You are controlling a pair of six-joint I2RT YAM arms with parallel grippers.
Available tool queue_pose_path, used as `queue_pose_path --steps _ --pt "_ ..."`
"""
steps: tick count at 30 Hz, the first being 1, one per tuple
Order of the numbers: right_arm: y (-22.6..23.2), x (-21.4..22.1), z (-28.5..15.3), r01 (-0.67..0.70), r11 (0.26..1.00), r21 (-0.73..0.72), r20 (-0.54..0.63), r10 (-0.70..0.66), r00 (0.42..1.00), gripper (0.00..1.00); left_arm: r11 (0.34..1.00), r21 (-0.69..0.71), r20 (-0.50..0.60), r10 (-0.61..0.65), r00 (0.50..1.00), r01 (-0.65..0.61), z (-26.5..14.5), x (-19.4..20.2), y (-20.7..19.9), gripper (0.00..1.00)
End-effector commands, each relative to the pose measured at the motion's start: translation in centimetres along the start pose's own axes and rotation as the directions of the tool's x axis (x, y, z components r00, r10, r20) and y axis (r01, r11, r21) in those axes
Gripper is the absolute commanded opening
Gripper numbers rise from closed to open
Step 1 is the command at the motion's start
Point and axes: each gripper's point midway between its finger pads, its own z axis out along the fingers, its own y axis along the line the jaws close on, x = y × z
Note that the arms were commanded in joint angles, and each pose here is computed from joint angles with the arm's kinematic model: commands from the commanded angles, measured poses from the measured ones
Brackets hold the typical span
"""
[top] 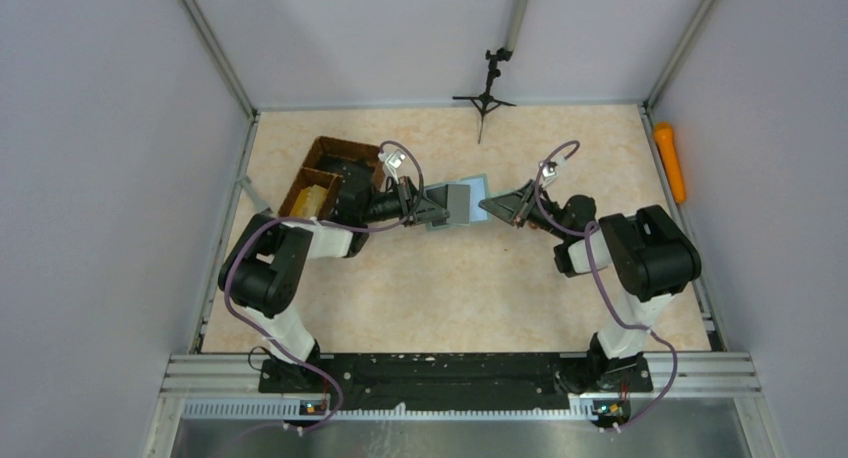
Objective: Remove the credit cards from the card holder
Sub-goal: Remove the credit card from the card holder.
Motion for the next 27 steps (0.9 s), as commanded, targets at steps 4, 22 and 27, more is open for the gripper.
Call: queue_pose_path --steps 4,22,27 --pt "2.4 -0.7 -0.2 0.072 0.992 -0.102 0.018 -0.07 0.997 0.0 0.995 0.068 0.022 0.07 0.997 -0.072 -0.2 -1.0 -2.0 0.0" --pt "3.4 0.9 1.0 0.075 0.986 -0.148 -0.052 -0.083 0.995 0.34 0.991 0.108 -0.045 0.086 0.995 -0.081 1.2 0.2 -2.7 0.0" --pt "3.5 1.2 1.2 0.076 0.985 -0.154 -0.064 -0.086 0.994 0.31 0.992 0.088 -0.067 0.099 0.993 -0.093 1.7 0.6 -2.6 0.0"
